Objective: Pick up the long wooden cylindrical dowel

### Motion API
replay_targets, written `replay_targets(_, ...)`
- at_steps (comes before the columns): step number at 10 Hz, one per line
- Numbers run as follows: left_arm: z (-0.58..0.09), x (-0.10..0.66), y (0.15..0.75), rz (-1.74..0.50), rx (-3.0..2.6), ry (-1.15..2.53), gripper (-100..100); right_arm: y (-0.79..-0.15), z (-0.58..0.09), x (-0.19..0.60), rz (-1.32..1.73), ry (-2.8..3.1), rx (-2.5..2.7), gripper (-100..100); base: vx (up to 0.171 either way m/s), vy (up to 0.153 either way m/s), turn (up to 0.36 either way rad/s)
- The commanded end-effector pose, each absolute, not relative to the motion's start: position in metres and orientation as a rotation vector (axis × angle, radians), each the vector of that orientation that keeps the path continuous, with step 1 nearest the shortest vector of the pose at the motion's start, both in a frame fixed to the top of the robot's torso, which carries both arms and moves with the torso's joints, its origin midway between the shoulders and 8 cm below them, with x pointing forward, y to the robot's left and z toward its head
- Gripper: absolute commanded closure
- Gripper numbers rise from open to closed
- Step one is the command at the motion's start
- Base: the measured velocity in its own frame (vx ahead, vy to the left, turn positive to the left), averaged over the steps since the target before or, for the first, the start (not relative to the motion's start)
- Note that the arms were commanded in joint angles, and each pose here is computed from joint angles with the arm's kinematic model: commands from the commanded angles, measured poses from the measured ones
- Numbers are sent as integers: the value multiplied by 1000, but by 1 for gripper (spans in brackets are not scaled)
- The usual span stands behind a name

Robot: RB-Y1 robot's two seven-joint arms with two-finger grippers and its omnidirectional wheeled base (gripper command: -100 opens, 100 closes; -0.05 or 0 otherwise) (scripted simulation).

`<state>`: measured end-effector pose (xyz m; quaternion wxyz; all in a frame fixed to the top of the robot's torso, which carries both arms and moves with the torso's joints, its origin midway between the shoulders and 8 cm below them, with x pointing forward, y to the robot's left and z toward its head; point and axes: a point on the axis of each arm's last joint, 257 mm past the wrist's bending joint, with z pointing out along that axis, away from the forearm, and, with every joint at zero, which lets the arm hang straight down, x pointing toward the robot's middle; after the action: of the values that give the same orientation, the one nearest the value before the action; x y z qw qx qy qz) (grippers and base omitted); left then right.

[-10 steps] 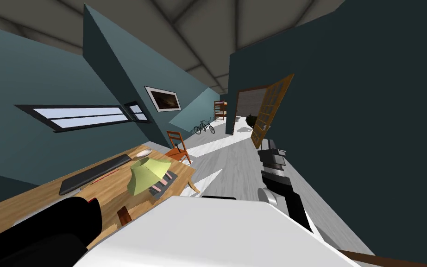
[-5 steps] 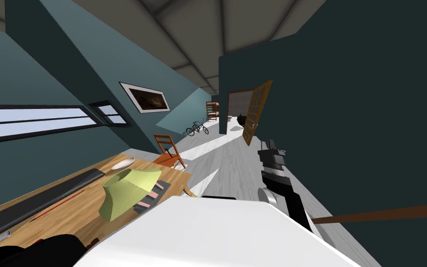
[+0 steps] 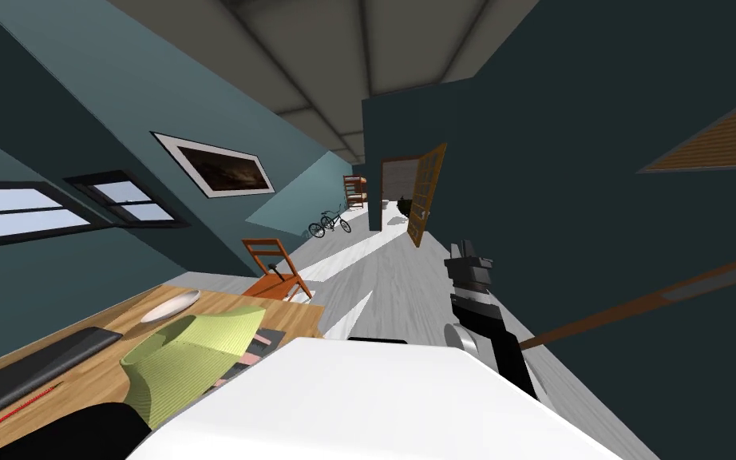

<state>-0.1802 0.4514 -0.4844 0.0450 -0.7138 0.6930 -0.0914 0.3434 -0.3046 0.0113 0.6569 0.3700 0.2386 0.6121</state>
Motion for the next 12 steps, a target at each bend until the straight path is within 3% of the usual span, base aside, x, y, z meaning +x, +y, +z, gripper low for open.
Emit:
replay_targets(1,-485,-184,464,-243,-2178,2117,-100,-305,11,343,1387,540,838,0,-1,55,-102)
replay_targets(4,-484,-178,525,-92,-2157,2078,-100,-305,11,343,1387,541,838,0,-12,92,-243)
replay_targets(7,-484,-175,532,-84,-2155,2066,-100,-305,11,343,1387,541,838,0,-11,84,-82)
replay_targets(8,-484,-175,534,-79,-2153,2066,0,-305,11,343,1387,541,838,0,-1,9,3)
replay_targets(9,-494,-175,527,-79,-2152,2067,-100,-305,11,343,1387,540,838,0,4,33,-4)
replay_targets(12,-501,-174,522,-81,-2153,2066,-100,-305,11,343,1387,541,838,0,6,38,-5)
